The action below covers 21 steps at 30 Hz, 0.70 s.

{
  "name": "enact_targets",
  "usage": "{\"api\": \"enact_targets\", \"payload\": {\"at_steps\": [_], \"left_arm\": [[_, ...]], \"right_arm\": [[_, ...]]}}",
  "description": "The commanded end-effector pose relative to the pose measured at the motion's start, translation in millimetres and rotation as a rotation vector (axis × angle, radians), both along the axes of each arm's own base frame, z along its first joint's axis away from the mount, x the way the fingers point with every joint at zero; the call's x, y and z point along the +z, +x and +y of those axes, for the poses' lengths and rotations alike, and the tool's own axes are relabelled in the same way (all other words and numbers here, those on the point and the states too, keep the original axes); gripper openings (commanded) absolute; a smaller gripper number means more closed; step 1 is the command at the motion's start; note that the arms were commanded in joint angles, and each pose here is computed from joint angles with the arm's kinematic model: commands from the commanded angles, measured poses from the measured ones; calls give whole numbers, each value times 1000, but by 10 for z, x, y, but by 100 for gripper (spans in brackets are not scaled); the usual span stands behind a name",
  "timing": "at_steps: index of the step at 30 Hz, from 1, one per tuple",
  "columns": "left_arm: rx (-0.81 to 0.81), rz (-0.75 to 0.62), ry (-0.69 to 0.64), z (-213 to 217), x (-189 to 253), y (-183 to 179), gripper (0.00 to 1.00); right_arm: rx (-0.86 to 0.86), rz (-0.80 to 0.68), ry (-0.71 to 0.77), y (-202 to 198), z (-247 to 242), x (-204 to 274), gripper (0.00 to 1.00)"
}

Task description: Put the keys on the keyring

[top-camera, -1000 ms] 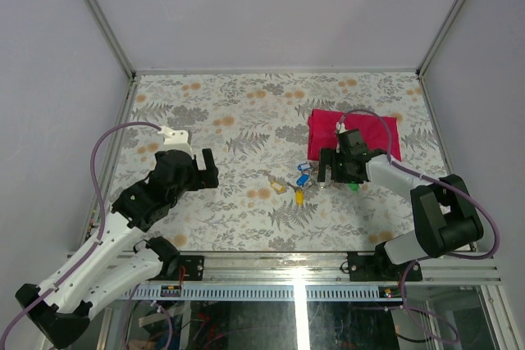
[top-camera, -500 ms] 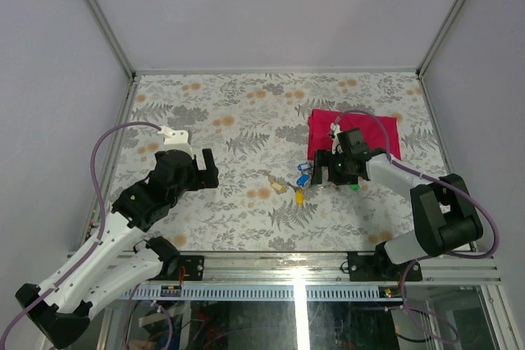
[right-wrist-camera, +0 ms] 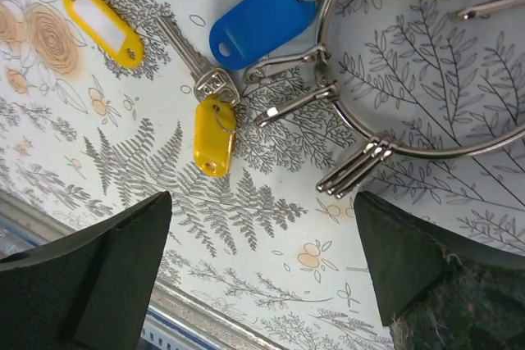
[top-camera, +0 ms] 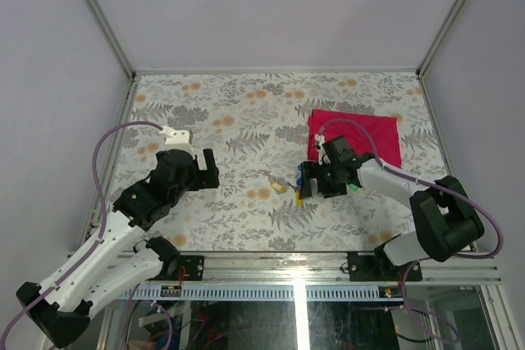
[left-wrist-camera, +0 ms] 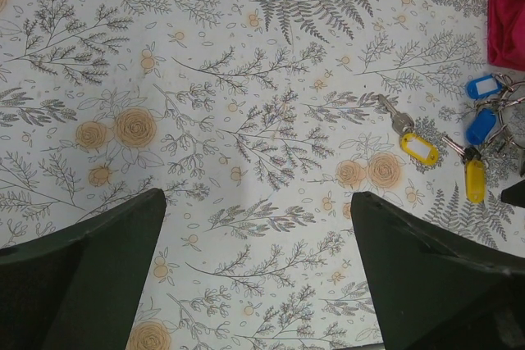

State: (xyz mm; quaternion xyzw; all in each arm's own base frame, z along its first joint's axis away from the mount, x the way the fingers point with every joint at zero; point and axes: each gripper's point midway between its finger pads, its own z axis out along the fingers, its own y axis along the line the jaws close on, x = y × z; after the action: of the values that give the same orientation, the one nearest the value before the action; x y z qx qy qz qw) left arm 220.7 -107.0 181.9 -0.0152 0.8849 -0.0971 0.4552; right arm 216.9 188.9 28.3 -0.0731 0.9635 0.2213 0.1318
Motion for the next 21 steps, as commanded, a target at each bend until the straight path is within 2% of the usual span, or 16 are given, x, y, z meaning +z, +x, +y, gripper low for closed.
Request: {"api": "enact_targets", "payload": {"at_steps": [1, 3, 6, 7, 11, 17, 21], "left_arm": [[-8, -46, -35, -51, 109, 60, 100], [-9, -47, -36, -51, 110, 57, 100], [-10, -44, -34, -56, 100, 61, 100], [-11, -44, -35, -57, 103, 62, 100], [-15, -40, -35, -67, 93, 60, 100], [-20, -41, -36, -73, 94, 55, 100], [-25, -39, -36, -83, 90, 51, 100]], "right_arm": [[-65, -61, -99, 38, -171, 93, 99], [-108, -103, -176, 97, -328, 112, 99], [-151, -151, -197, 142, -409, 156, 100], [-163, -155, -190, 137, -416, 150, 96], [-200, -175, -154, 159, -388, 144, 66], [-233, -162, -117, 179, -393, 96, 50], [-251, -148, -88, 174, -418, 55, 47]]}}
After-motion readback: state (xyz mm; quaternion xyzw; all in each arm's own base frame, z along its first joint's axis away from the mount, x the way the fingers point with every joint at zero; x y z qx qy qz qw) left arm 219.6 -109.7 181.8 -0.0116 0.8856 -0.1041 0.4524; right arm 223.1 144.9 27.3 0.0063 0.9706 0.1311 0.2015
